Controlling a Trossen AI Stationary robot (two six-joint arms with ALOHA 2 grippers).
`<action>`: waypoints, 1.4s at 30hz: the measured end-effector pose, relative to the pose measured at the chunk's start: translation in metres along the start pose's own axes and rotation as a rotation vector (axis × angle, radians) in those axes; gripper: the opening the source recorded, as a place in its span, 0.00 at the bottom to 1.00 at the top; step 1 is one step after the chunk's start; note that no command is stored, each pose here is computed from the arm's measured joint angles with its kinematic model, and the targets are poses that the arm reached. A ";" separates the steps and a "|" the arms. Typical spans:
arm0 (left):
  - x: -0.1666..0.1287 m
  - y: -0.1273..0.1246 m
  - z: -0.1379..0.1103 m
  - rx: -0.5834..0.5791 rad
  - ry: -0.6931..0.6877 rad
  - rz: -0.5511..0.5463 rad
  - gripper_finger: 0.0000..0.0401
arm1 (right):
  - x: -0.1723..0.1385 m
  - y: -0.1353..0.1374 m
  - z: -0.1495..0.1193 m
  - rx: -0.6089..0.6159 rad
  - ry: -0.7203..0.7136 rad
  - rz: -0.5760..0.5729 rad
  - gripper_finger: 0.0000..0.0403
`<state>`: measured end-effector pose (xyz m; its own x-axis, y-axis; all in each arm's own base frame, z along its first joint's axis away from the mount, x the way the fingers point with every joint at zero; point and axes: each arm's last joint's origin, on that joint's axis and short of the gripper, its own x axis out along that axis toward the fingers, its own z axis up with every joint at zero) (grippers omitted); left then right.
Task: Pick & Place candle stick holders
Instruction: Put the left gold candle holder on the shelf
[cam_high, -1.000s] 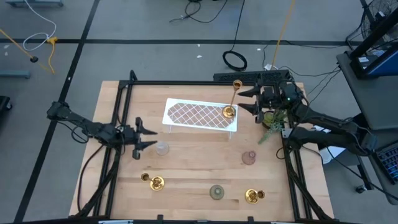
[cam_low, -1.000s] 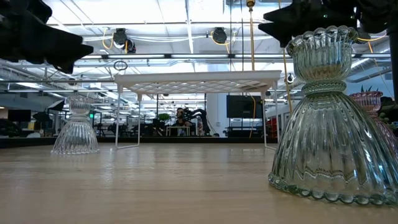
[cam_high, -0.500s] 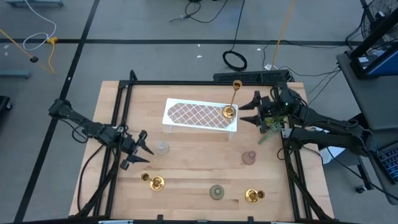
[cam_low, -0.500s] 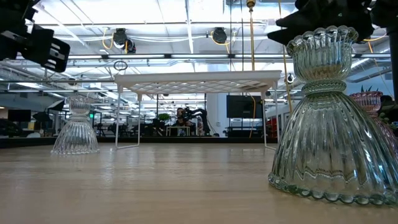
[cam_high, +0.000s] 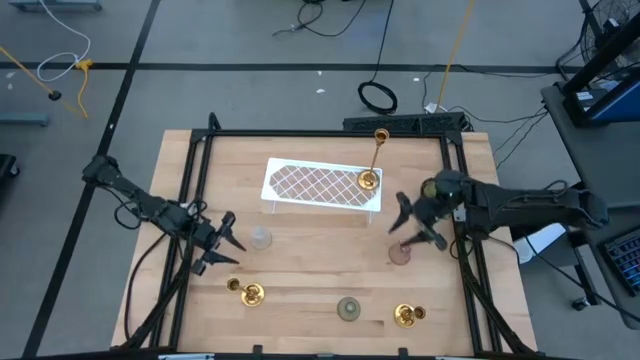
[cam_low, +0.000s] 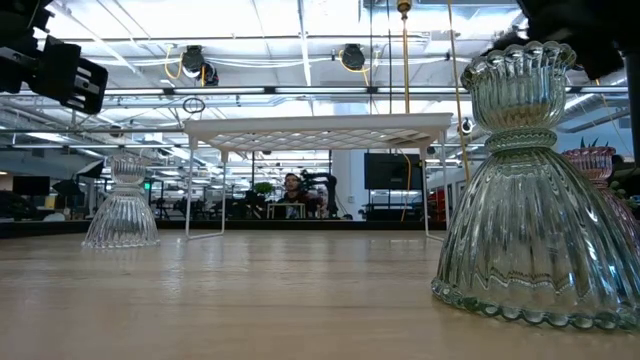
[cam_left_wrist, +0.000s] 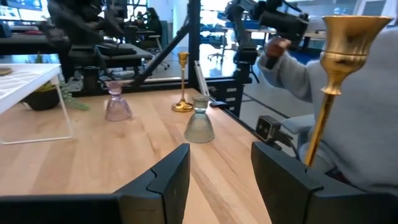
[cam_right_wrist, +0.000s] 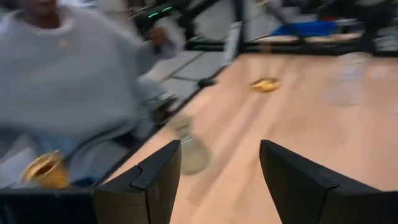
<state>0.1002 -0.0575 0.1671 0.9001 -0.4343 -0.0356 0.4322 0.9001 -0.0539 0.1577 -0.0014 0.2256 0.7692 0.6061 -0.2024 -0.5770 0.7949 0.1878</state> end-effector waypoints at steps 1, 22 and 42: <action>0.000 0.000 0.000 0.000 0.000 0.001 0.44 | 0.003 0.002 -0.006 -0.009 -0.002 0.026 0.52; 0.000 0.003 0.006 -0.015 -0.064 0.115 0.44 | 0.029 0.061 -0.071 -0.195 -0.118 0.367 0.52; 0.030 -0.019 -0.013 -0.020 0.068 -0.165 0.44 | 0.039 0.074 -0.072 -0.281 -0.167 0.273 0.52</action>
<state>0.1183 -0.0881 0.1539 0.8106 -0.5783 -0.0920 0.5723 0.8157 -0.0848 0.1255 0.0834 0.1623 0.5987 0.8007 -0.0183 -0.8001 0.5969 -0.0606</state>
